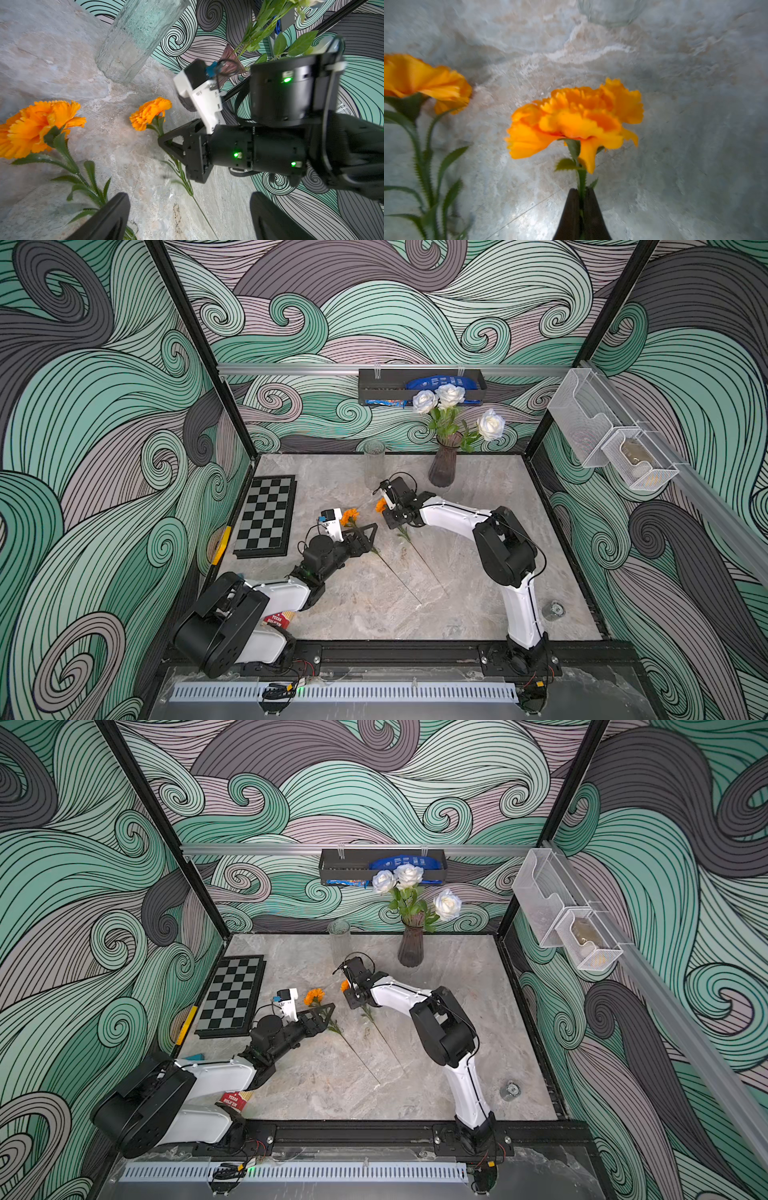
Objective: Arrange the flowers in different vases according to their colors
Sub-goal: Pick up the flower at the center of the board, then insert the flower into the vase.
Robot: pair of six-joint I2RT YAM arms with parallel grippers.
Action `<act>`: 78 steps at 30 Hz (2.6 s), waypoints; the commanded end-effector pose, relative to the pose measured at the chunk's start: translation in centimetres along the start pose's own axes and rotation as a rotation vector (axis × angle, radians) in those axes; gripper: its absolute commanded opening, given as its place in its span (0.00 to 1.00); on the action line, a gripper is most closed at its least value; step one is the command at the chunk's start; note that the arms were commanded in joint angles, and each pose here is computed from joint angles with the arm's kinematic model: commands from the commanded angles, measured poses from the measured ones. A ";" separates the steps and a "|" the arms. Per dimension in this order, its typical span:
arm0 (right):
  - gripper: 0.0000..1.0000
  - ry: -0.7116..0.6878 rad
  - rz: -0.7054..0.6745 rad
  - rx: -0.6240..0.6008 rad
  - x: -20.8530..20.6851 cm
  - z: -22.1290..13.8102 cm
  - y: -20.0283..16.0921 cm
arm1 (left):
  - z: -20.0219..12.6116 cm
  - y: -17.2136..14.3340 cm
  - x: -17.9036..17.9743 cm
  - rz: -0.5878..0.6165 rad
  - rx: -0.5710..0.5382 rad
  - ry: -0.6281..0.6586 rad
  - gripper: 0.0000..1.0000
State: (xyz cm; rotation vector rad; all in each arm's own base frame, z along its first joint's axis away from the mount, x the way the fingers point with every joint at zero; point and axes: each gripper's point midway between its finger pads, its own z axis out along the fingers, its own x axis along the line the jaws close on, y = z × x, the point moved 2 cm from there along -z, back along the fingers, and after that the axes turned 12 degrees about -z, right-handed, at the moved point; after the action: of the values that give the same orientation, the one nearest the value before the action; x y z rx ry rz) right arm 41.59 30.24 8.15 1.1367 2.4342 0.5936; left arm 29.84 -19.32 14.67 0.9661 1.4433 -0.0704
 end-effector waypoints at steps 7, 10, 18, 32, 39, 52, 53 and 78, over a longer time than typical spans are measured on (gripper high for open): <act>0.00 -0.115 0.140 -0.560 -4.8 -17.9 13.5 | -0.5 1.8 -1.4 -0.002 -0.081 -0.042 0.93; 0.00 -0.141 0.164 -0.779 -6.0 -23.4 16.0 | -0.7 1.8 -1.5 -0.008 -0.087 -0.045 0.93; 0.00 -0.337 0.232 -1.393 -9.2 -34.6 19.4 | -0.7 1.4 -2.2 -0.024 -0.056 -0.093 0.93; 0.00 -0.463 0.144 -1.548 -11.4 -31.5 30.0 | -2.1 4.2 1.1 0.018 -0.239 0.099 0.94; 0.00 -0.463 0.134 -1.557 -12.5 -29.6 30.6 | -2.0 4.0 0.8 0.012 -0.225 0.081 0.94; 0.00 -0.289 0.193 -1.298 -11.6 -15.9 28.4 | -1.6 3.5 0.4 0.011 -0.190 0.049 0.94; 0.00 -0.277 0.194 -1.276 -11.3 -14.9 28.0 | -1.6 3.5 0.4 0.011 -0.189 0.049 0.94; 0.55 -0.040 0.166 -0.907 -3.2 -14.0 11.8 | -3.0 4.9 1.6 0.014 -0.291 0.139 0.93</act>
State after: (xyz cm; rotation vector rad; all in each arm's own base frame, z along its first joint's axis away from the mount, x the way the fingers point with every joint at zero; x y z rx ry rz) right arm 45.33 30.86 28.95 0.9029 1.5188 1.5007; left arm 30.54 -15.14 16.08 0.7959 1.4941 0.1309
